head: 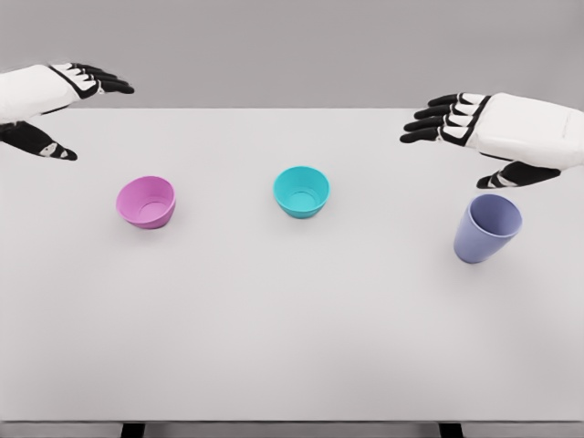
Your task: Stacking bowl and cup with both arms
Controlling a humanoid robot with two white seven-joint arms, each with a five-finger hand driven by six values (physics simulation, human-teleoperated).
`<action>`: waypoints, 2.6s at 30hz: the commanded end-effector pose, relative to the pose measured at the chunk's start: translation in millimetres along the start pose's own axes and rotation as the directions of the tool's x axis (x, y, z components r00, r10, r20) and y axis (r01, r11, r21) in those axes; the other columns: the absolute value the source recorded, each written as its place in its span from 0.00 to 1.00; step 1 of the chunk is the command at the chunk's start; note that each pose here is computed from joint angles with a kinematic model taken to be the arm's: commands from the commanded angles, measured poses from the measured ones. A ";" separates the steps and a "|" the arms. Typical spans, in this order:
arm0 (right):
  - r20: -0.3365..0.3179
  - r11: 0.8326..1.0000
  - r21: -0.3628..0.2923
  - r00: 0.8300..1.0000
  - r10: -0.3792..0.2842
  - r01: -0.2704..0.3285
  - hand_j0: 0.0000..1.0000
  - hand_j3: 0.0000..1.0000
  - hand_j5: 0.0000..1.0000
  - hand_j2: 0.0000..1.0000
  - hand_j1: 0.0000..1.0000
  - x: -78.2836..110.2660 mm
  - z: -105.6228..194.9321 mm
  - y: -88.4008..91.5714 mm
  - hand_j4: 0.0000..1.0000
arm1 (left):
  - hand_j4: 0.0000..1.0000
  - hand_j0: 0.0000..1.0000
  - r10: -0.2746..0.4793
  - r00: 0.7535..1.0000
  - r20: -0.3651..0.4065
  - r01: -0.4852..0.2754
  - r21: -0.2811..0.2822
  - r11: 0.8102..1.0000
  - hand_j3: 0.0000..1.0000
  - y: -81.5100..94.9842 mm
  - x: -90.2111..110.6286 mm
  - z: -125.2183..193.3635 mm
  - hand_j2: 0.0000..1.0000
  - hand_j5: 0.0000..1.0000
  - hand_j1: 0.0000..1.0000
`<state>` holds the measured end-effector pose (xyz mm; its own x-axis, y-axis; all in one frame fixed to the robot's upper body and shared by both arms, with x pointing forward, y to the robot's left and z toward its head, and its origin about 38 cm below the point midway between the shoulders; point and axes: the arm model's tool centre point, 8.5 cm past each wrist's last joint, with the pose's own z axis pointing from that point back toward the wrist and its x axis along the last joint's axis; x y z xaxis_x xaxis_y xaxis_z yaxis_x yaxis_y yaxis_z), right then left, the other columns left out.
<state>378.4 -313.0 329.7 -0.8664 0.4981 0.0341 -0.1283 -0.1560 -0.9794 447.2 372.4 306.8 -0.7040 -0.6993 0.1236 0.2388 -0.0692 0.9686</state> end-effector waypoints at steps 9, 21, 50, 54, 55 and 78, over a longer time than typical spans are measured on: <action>-0.002 0.999 0.019 0.999 -0.032 0.032 1.00 1.00 1.00 1.00 1.00 0.3 2.0 11.1 1.00 | 1.00 1.00 0.034 0.999 0.018 -0.027 -0.277 0.960 1.00 -46.6 -9.4 -56.5 1.00 1.00 1.00; -0.015 0.999 0.032 1.000 -0.023 0.024 1.00 1.00 1.00 1.00 1.00 -1.2 7.0 9.3 1.00 | 1.00 1.00 -0.063 0.996 0.063 0.085 -0.433 0.898 1.00 -44.7 -0.5 -70.7 1.00 1.00 1.00; -0.042 0.997 0.073 0.999 -0.020 0.023 1.00 1.00 1.00 1.00 1.00 -3.8 18.5 12.6 1.00 | 1.00 1.00 0.157 0.984 0.090 -0.102 -0.438 0.893 1.00 -78.5 9.9 -71.4 1.00 1.00 1.00; -0.054 0.996 0.086 0.998 -0.011 0.016 1.00 1.00 1.00 1.00 1.00 -5.0 23.5 10.5 1.00 | 1.00 1.00 0.158 0.985 0.070 -0.112 -0.440 0.891 1.00 -80.5 4.0 -72.9 1.00 1.00 1.00; -0.054 0.996 0.086 0.998 -0.011 0.016 1.00 1.00 1.00 1.00 1.00 -5.0 23.5 10.5 1.00 | 1.00 1.00 0.158 0.985 0.069 -0.113 -0.440 0.891 1.00 -80.5 3.5 -72.7 1.00 1.00 1.00; -0.087 0.991 0.131 0.996 0.005 0.007 1.00 1.00 1.00 1.00 1.00 -7.9 37.4 9.1 1.00 | 1.00 1.00 0.153 0.988 0.031 -0.123 -0.450 0.885 1.00 -86.2 -7.0 -74.5 1.00 1.00 1.00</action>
<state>366.8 -347.6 325.7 -0.8260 0.5635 0.0135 -0.1931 -0.2604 -0.9460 480.6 328.9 206.1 -0.6847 -0.6746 0.2758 0.5965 -0.3013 0.7439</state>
